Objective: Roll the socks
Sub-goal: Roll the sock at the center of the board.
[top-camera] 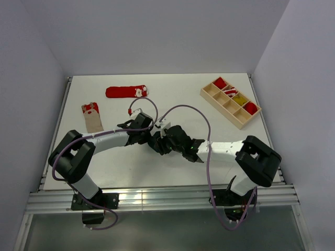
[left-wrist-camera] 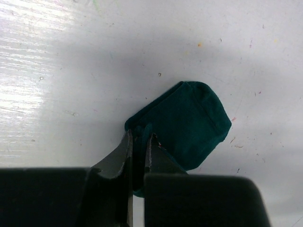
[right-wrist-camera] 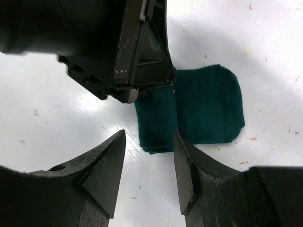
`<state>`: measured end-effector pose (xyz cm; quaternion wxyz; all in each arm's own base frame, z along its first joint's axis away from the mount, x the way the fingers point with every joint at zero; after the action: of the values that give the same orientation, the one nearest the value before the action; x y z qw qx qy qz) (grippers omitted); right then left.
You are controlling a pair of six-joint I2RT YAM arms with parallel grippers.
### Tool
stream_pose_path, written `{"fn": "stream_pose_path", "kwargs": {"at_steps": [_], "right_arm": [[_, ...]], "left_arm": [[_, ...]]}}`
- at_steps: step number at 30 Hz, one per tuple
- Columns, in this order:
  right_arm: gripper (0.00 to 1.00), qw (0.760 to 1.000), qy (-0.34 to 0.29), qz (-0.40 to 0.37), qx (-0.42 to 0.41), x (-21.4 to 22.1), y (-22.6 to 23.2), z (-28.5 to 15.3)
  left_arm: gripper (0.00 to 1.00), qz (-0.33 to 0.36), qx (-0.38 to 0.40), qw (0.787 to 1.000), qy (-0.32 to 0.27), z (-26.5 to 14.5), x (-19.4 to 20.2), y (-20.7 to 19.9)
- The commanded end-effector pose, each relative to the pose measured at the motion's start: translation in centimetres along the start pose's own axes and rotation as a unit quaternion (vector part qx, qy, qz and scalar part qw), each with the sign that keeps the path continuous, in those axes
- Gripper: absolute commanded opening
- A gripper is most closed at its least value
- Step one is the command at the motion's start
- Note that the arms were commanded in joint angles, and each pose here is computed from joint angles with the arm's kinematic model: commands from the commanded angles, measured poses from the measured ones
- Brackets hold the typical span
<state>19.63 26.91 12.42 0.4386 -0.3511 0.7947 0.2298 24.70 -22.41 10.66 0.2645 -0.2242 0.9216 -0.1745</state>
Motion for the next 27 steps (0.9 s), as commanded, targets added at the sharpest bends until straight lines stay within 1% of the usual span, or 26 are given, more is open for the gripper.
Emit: {"fn": "stream_pose_path", "kwargs": {"at_steps": [1, 3, 9, 16, 19, 20, 22, 23, 24, 25, 26, 27], "right_arm": [[0.52, 0.998, -0.014, -0.046, 0.041, -0.6, 0.2, 1.1], [0.52, 0.998, -0.001, -0.056, 0.039, -0.3, 0.6, 1.8], [0.52, 0.996, 0.010, -0.075, 0.043, 0.2, 1.1, 2.8], [0.48, 0.994, 0.031, -0.091, 0.046, 1.2, 1.7, 4.1], [0.35, 0.994, 0.043, -0.087, 0.046, 2.1, 1.8, 4.5], [0.23, 0.995, 0.043, -0.083, 0.046, 2.3, 1.8, 4.5], [0.13, 0.996, 0.041, -0.070, 0.038, 2.3, 1.8, 4.4], [0.06, 0.996, 0.043, -0.064, 0.034, 2.6, 1.7, 4.2], [0.02, 0.998, 0.040, -0.050, 0.025, 2.4, 1.5, 4.0], [0.00, 0.998, 0.042, -0.040, 0.022, 2.4, 1.2, 3.9], [0.00, 0.998, 0.044, -0.033, 0.015, 2.5, 1.0, 3.8], [0.00, 0.999, 0.048, -0.017, 0.013, 2.4, 0.4, 3.6]], "left_arm": [[0.00, 0.024, -0.008, 1.000, 0.013, -0.1, -0.1, -0.1], [0.00, 0.024, -0.008, 1.000, 0.017, 0.1, 0.0, -0.1], [0.00, 0.022, -0.002, 0.999, 0.026, 0.2, 0.2, -0.2], [0.00, 0.015, 0.010, 0.999, 0.033, 0.2, 0.3, -0.6], [0.01, 0.010, 0.019, 0.999, 0.029, 0.0, 0.2, -0.7], [0.02, 0.009, 0.021, 0.999, 0.026, 0.0, 0.2, -0.7], [0.10, 0.005, 0.024, 1.000, 0.014, -0.4, 0.0, -0.6], [0.14, 0.004, 0.025, 1.000, 0.008, -0.5, -0.1, -0.5], [0.21, 0.001, 0.022, 1.000, 0.005, -0.6, -0.1, -0.2], [0.25, -0.004, 0.028, 1.000, -0.007, -1.0, -0.3, -0.3], [0.30, -0.008, 0.034, 0.999, -0.015, -1.2, -0.5, -0.4], [0.39, -0.010, 0.031, 0.999, -0.019, -1.2, -0.5, 0.1]]}}
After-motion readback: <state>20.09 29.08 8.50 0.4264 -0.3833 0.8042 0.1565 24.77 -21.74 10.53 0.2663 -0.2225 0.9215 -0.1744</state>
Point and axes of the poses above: each gripper's point midway between its finger pads, its own z axis out along the fingers, its own y axis along the line the jaws close on, x = y × z, the point moved 9 cm from there along -z, back along the fingers, and after that the axes turned 8 degrees about -z, right-handed, at the moved point
